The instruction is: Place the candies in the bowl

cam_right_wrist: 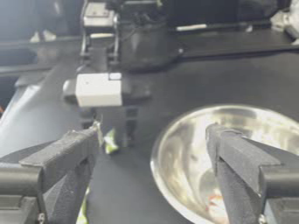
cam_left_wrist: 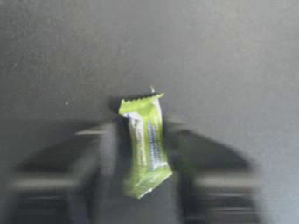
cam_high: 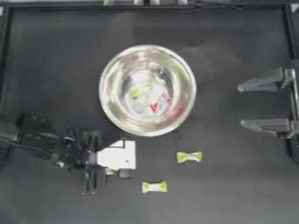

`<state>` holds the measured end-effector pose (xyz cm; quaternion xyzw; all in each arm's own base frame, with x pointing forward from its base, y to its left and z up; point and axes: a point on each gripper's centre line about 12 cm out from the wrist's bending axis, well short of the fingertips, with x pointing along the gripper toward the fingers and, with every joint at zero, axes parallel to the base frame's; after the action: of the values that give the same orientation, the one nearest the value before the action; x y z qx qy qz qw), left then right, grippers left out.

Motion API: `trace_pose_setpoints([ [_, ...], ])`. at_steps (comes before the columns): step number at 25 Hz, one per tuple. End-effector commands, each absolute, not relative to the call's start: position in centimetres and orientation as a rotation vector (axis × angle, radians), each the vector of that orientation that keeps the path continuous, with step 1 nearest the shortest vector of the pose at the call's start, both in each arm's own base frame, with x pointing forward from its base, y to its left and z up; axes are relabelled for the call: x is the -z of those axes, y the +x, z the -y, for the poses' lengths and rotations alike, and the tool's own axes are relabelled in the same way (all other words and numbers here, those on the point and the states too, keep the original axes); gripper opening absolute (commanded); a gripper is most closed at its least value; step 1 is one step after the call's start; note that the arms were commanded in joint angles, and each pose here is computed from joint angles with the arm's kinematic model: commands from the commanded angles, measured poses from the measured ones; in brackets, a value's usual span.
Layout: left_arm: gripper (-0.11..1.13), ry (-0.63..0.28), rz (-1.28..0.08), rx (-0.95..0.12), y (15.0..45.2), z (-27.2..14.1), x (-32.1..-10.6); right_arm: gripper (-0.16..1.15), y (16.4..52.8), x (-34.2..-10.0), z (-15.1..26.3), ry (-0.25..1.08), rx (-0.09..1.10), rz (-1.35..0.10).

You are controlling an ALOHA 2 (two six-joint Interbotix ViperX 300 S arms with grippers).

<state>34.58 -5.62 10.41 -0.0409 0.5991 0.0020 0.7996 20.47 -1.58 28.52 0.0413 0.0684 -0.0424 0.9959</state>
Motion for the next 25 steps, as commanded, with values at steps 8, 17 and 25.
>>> trace_pose_setpoints([
  [8,0.43,-0.049,-1.284,0.032,35.3,7.2,-12.4,0.99,20.7,-28.9,1.6,0.085,0.085,-0.126],
  [17,0.41,-0.002,-1.09,0.048,35.5,6.4,-17.9,0.99,20.7,-28.9,1.6,0.087,0.084,-0.126],
  [25,0.39,-0.046,-0.842,-0.035,35.6,1.5,-24.3,0.99,20.8,-28.6,1.6,0.094,0.089,-0.128],
])
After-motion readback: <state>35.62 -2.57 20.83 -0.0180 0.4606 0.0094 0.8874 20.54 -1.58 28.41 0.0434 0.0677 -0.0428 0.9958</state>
